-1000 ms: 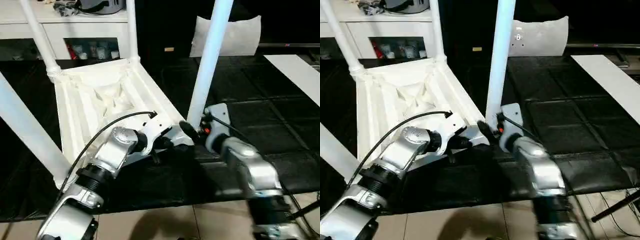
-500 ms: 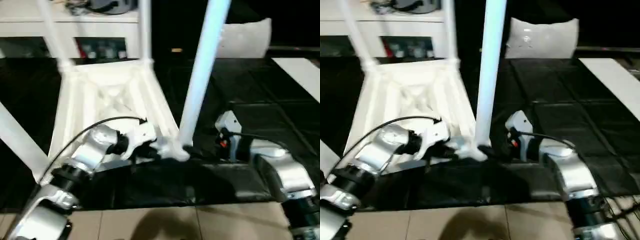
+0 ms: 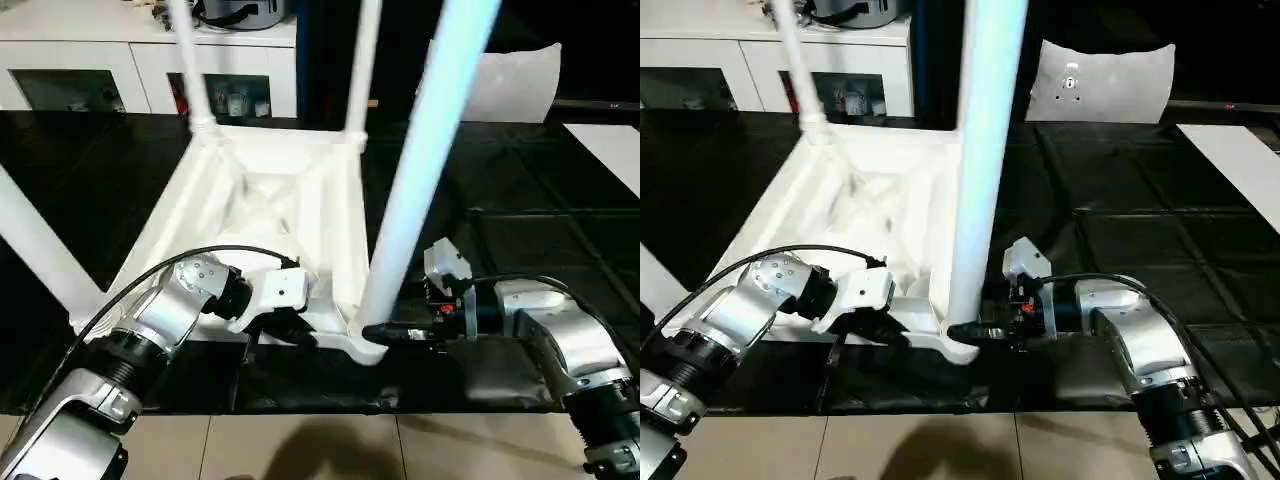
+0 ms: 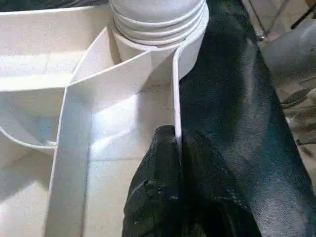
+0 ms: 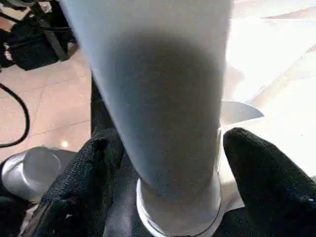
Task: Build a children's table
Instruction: Rotate leg to tighten
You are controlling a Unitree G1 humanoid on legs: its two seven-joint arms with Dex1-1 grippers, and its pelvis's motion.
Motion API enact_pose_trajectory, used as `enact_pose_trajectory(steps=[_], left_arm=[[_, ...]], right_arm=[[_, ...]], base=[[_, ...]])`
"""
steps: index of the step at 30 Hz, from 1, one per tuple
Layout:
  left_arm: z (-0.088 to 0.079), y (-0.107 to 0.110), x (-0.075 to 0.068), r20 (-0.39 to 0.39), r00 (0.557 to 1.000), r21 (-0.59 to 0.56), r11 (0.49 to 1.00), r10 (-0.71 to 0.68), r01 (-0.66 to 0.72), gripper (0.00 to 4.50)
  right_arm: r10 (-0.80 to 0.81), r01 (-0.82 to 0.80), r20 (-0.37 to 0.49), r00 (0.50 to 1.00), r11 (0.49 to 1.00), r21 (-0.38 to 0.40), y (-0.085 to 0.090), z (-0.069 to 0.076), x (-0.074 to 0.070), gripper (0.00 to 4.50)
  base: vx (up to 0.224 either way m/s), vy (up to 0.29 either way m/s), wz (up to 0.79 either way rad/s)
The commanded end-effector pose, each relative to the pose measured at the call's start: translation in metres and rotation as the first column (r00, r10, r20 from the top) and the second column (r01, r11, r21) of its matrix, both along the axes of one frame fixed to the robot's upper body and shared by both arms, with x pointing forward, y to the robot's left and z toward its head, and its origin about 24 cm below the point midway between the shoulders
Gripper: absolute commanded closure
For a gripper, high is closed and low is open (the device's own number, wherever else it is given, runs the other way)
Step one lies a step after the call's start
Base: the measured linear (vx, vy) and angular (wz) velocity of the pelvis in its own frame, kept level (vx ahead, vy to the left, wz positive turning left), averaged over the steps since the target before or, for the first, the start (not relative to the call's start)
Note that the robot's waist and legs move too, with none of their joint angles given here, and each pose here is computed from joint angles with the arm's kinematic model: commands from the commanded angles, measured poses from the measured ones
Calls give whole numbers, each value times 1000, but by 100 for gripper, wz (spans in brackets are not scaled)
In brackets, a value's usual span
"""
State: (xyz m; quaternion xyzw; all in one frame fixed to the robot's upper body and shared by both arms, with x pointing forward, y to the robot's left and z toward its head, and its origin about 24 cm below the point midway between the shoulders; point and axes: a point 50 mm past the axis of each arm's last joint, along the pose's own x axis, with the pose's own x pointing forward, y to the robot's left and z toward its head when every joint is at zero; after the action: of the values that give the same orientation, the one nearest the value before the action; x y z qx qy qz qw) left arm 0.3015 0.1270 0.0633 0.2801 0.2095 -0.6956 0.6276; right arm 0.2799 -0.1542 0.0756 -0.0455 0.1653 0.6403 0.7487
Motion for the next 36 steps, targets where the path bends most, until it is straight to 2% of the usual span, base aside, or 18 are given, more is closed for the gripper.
enact_pose_trajectory(steps=[1,3,5,7,8,15,21,25,28,31,32,33,36], left_arm=[[6,-9,-3,24,996,1,996,-84,84,450],[6,-8,-3,24,996,3,996,-87,86,450],[6,-7,-2,24,996,5,996,-88,88,450],[6,-7,-2,25,996,6,996,-88,88,450],[6,-7,-2,25,996,7,996,-88,88,450],[6,-7,-2,27,996,5,996,-85,85,450],[4,-8,-2,19,998,-4,998,-60,60,450],[6,-13,3,-1,999,-42,999,34,-34,450],[11,-20,10,-1,988,-83,984,157,-156,450],[13,-25,14,1,977,-103,972,214,-213,450],[15,-30,19,1,958,-131,949,288,-285,450],[18,-39,26,1,927,-162,914,376,-371,450],[20,-49,31,-3,898,-184,883,439,-432,450]], right_arm=[[22,-22,17,1000,1000,5,0,6,1,128],[35,-35,10,999,999,5,-1,5,1,134],[51,-51,5,999,999,5,-2,5,0,169],[58,-58,1,998,998,6,-3,5,0,174],[60,-60,0,998,998,7,-3,5,0,192],[83,-82,-24,996,996,17,-1,4,-3,241],[90,-89,-56,994,995,36,3,0,-8,251],[51,-44,-73,996,995,91,12,0,-10,252],[-122,124,-35,992,991,57,25,-6,-3,252],[-200,201,-18,980,978,53,30,-8,2,252],[-291,292,-13,957,955,63,36,-8,7,252],[-423,424,-36,906,904,57,42,-10,15,254],[-515,517,-40,856,856,36,48,-12,20,255]], base=[[0,0,0],[0,0,0],[0,0,0],[0,0,0],[0,0,0],[0,0,0],[0,0,0],[0,0,0],[0,0,0],[0,0,0],[0,0,0],[0,0,0],[0,0,0]])
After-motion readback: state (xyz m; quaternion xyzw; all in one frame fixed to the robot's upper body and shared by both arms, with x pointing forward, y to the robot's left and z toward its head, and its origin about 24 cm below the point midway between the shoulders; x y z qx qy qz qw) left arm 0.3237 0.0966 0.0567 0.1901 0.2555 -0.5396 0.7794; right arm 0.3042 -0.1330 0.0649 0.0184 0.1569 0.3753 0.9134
